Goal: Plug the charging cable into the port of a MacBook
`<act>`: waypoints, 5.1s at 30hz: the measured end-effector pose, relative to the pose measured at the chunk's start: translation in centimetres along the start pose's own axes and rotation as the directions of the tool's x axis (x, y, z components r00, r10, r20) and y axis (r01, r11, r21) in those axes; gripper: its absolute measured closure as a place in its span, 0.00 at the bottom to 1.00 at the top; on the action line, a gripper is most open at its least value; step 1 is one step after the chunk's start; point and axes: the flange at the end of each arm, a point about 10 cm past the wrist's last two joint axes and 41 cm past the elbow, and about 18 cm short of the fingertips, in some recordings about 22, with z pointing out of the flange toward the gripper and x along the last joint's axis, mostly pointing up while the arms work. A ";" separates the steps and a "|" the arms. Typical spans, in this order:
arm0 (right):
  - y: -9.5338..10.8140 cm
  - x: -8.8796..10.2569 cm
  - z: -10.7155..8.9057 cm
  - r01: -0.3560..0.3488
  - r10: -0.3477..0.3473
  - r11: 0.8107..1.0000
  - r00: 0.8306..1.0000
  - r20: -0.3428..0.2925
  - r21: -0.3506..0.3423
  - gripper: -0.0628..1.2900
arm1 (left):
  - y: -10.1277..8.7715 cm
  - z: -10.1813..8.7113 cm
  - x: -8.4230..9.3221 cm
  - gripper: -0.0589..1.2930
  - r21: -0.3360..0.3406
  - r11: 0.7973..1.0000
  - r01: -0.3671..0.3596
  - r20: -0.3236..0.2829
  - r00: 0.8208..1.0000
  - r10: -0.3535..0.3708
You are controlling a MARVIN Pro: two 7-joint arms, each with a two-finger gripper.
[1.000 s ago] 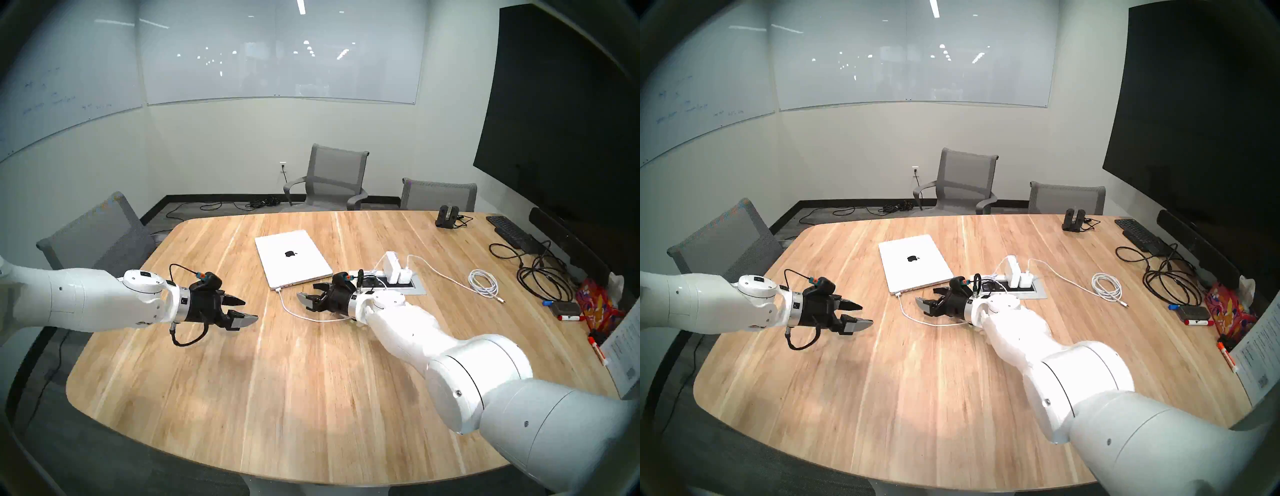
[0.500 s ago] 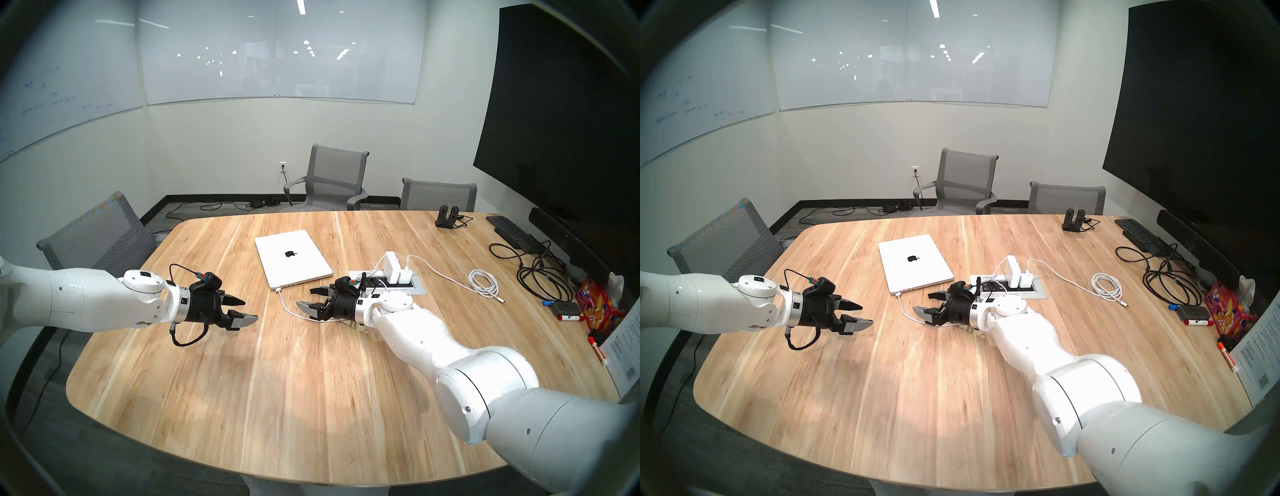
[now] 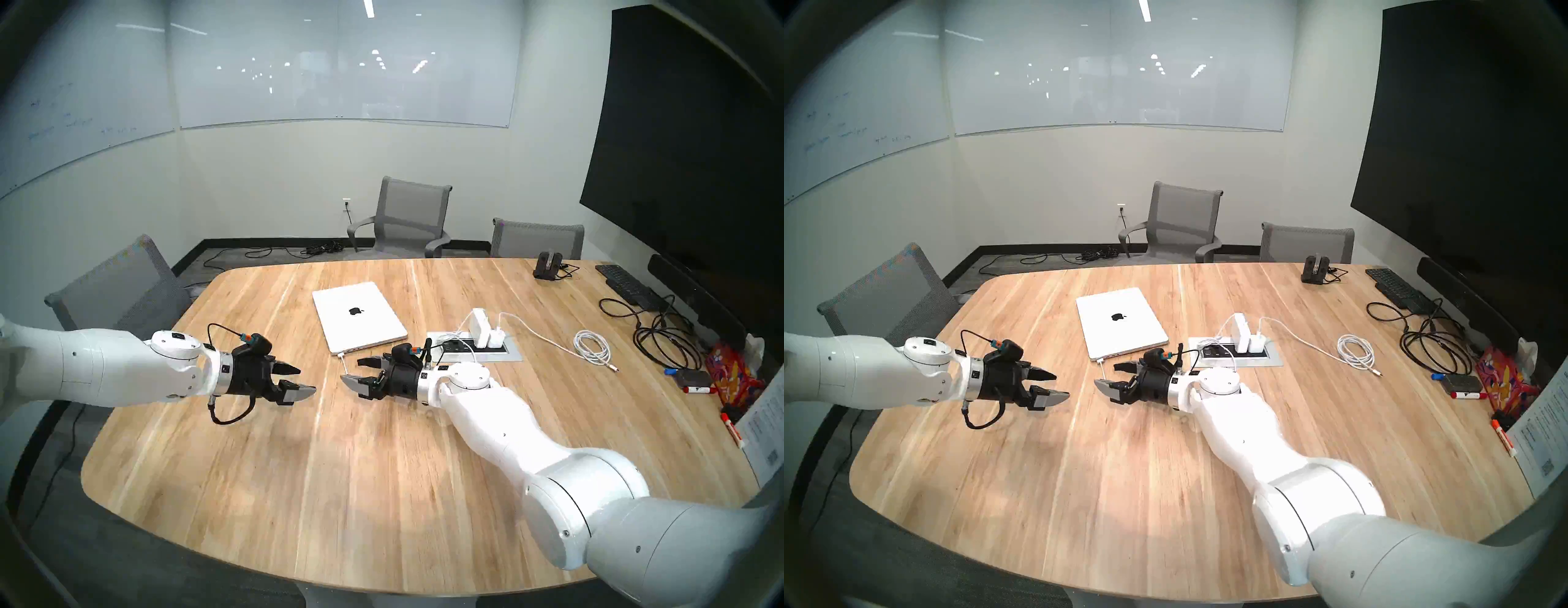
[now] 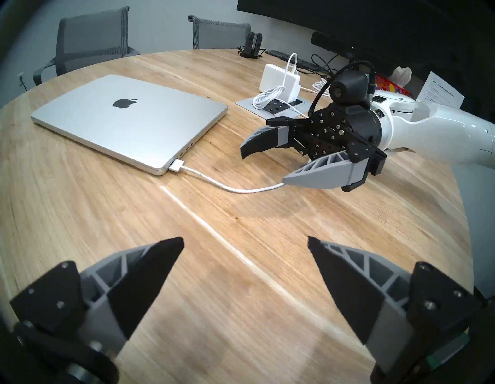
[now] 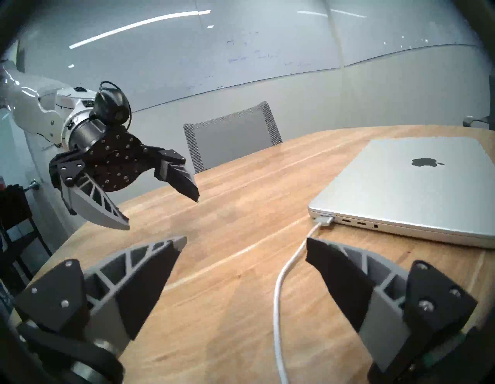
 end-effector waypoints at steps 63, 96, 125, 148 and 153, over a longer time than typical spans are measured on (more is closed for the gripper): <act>-9.5 4.5 4.2 -0.032 0.072 0.878 0.995 0.066 -0.477 0.07 | 0.0 0.0 0.0 0.03 0.000 1.000 0.000 0.000 1.000 0.000; -15.0 4.7 5.1 -0.027 0.172 0.747 0.973 0.153 -0.665 0.07 | 0.0 0.0 0.0 0.03 0.000 1.000 0.000 0.000 1.000 0.000; -11.7 2.6 3.0 -0.007 0.174 0.761 0.966 0.194 -0.649 0.07 | 0.0 0.0 0.0 0.03 0.000 1.000 0.000 0.000 1.000 0.000; -11.4 -0.7 3.4 0.059 0.138 0.808 0.948 0.285 -0.586 0.07 | 0.0 0.0 0.0 0.03 0.000 1.000 0.000 0.000 1.000 0.000; -10.9 -1.2 3.6 0.073 0.128 0.805 0.947 0.293 -0.589 0.07 | 0.0 0.0 0.0 0.03 0.000 1.000 0.000 0.000 1.000 0.000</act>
